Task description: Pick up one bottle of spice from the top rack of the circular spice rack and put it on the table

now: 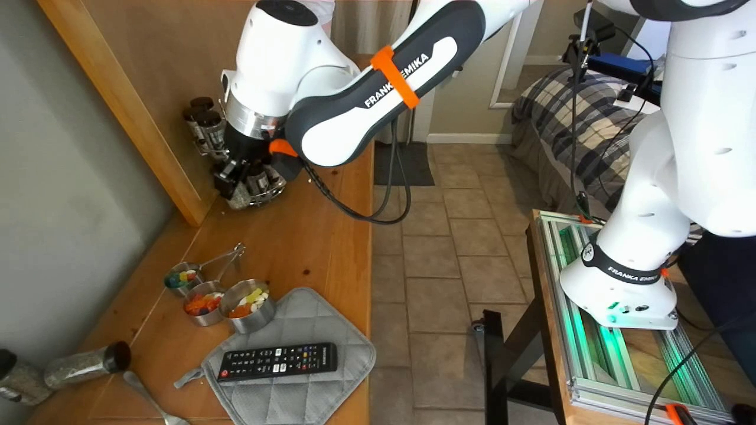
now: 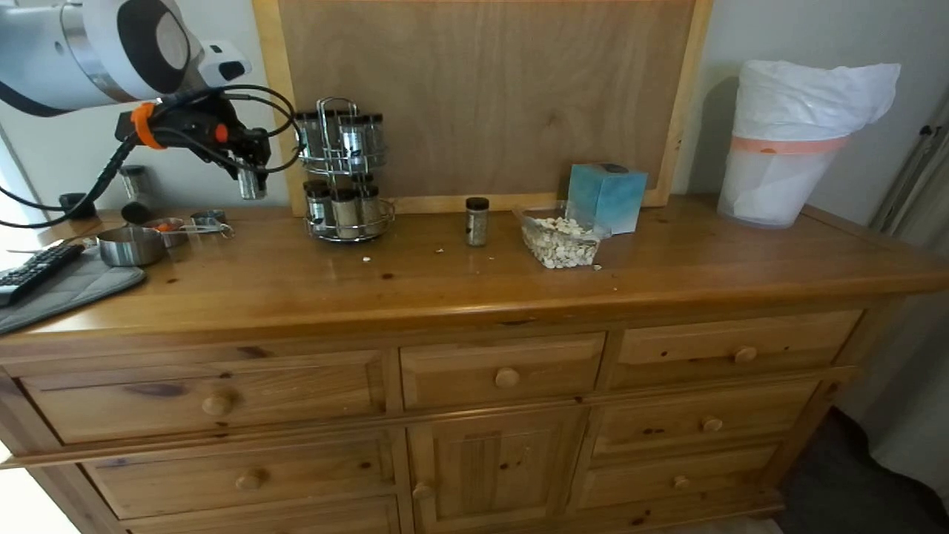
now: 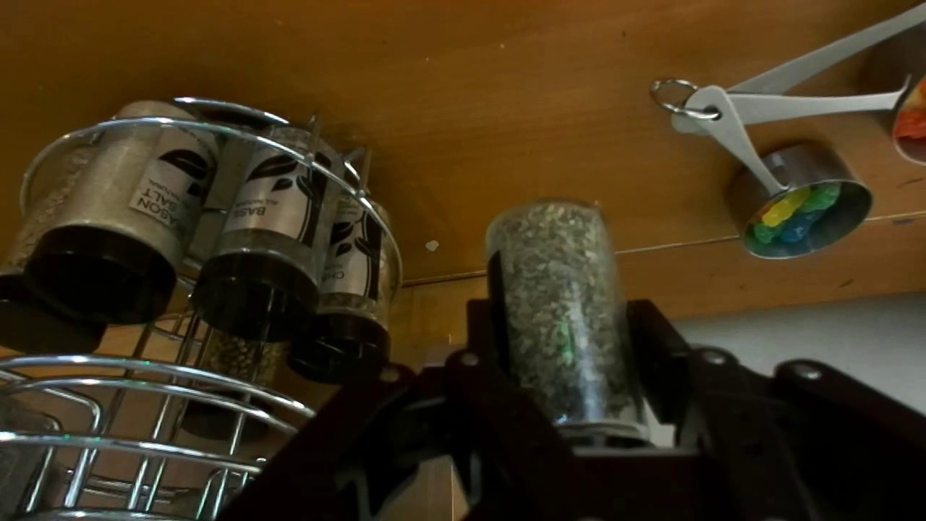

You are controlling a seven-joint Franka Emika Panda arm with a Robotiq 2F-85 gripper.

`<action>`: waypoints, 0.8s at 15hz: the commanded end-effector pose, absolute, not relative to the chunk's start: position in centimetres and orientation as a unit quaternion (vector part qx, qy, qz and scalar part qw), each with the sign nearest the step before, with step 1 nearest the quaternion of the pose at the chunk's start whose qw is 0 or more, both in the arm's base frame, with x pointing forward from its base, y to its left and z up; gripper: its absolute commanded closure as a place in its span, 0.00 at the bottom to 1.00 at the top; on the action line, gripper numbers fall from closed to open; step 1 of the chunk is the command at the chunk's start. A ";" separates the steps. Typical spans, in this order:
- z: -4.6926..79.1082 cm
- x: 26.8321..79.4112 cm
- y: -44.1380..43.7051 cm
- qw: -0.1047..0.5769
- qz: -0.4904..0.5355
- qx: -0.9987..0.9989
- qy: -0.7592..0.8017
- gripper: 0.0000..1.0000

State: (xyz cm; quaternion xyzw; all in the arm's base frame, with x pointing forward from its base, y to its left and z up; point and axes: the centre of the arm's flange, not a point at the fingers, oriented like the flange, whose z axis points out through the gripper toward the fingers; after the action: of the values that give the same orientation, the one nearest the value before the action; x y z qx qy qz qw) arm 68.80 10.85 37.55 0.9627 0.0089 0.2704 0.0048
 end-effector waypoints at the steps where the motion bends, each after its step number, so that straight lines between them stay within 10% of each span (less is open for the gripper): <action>1: 36.6 69.2 12.2 -0.012 0.277 0.960 0.027 0.77; 12: 31.5 68.7 12.4 0.002 0.315 0.947 0.059 0.77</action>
State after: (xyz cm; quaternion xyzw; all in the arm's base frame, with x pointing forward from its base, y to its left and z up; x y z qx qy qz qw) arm 68.97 12.68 32.42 0.9528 0.0508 0.2991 -0.0046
